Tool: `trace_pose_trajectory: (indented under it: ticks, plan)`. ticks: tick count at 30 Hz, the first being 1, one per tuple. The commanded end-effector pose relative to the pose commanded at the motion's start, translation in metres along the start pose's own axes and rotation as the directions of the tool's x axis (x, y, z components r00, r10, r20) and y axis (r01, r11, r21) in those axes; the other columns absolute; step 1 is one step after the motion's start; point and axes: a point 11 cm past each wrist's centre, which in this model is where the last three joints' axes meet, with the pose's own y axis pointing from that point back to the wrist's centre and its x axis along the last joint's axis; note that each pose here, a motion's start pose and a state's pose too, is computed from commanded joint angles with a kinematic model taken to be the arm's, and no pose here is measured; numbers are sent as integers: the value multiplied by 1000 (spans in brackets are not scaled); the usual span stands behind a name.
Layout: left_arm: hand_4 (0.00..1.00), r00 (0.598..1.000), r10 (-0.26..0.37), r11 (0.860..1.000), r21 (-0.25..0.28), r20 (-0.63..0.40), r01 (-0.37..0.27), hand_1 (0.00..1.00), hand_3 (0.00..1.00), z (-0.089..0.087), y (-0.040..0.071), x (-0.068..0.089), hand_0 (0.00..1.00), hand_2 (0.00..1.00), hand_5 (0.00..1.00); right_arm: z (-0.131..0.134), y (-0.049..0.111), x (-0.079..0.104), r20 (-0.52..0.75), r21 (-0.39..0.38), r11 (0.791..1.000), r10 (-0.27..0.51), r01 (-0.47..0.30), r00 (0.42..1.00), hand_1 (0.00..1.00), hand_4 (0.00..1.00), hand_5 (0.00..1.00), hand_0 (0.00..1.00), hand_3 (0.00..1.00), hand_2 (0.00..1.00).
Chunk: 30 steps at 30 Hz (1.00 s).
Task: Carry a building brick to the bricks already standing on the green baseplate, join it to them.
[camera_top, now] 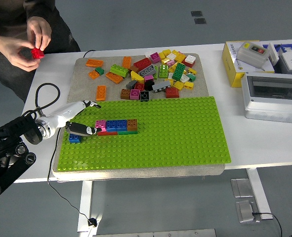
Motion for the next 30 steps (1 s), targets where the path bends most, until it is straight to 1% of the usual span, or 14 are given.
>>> trace_pose_trajectory:
  ticks: [1, 2, 4, 5, 7, 8, 15, 23, 30]
  plan:
    - [857, 1000, 8, 1000, 0, -1, -8, 979, 799, 0, 3, 2, 998, 982, 464, 0, 0, 0, 1, -1, 1000, 0, 0, 1000, 637, 657, 998, 699, 766, 542]
    - [890, 1000, 15, 1000, 2, 3, -15, 978, 674, 0, 7, 3, 998, 968, 598, 1, 0, 0, 3, -1, 1000, 0, 0, 1000, 637, 657, 998, 699, 767, 542]
    - [890, 1000, 23, 1000, -2, 12, -23, 978, 674, 3, 12, 5, 998, 968, 598, 1, 0, 0, 3, -1, 1000, 0, 0, 1000, 637, 657, 998, 699, 767, 542]
    - [890, 999, 26, 1000, -13, 21, -26, 978, 674, 8, 14, 6, 998, 968, 598, 1, 0, 1, 4, -1, 1000, 1, -1, 1000, 637, 657, 998, 699, 767, 542]
    - [890, 999, 29, 999, -23, 29, -28, 978, 674, 12, 16, 6, 998, 968, 598, 0, 0, 1, 4, 0, 1000, 1, -1, 1000, 637, 657, 998, 699, 767, 542]
    - [894, 999, 29, 999, -26, 31, -28, 974, 657, 14, 16, 6, 998, 961, 637, 0, 0, 1, 4, 1, 1000, 1, -1, 1000, 638, 658, 998, 701, 765, 541]
    - [893, 999, 11, 1000, -26, 34, -11, 976, 647, 16, 15, -1, 998, 959, 648, 0, 0, 0, 9, 3, 1000, 2, -2, 1000, 637, 656, 998, 699, 764, 541]
    - [891, 1000, -13, 1000, -4, 19, 13, 976, 644, 8, 13, -11, 998, 955, 647, 0, 0, -1, 10, 4, 1000, 2, -2, 1000, 638, 655, 998, 699, 763, 541]
    - [890, 1000, -22, 1000, 6, 8, 21, 976, 642, 4, 12, -15, 998, 952, 644, 0, 0, -1, 10, 4, 1000, 1, -1, 1000, 638, 656, 998, 698, 764, 539]
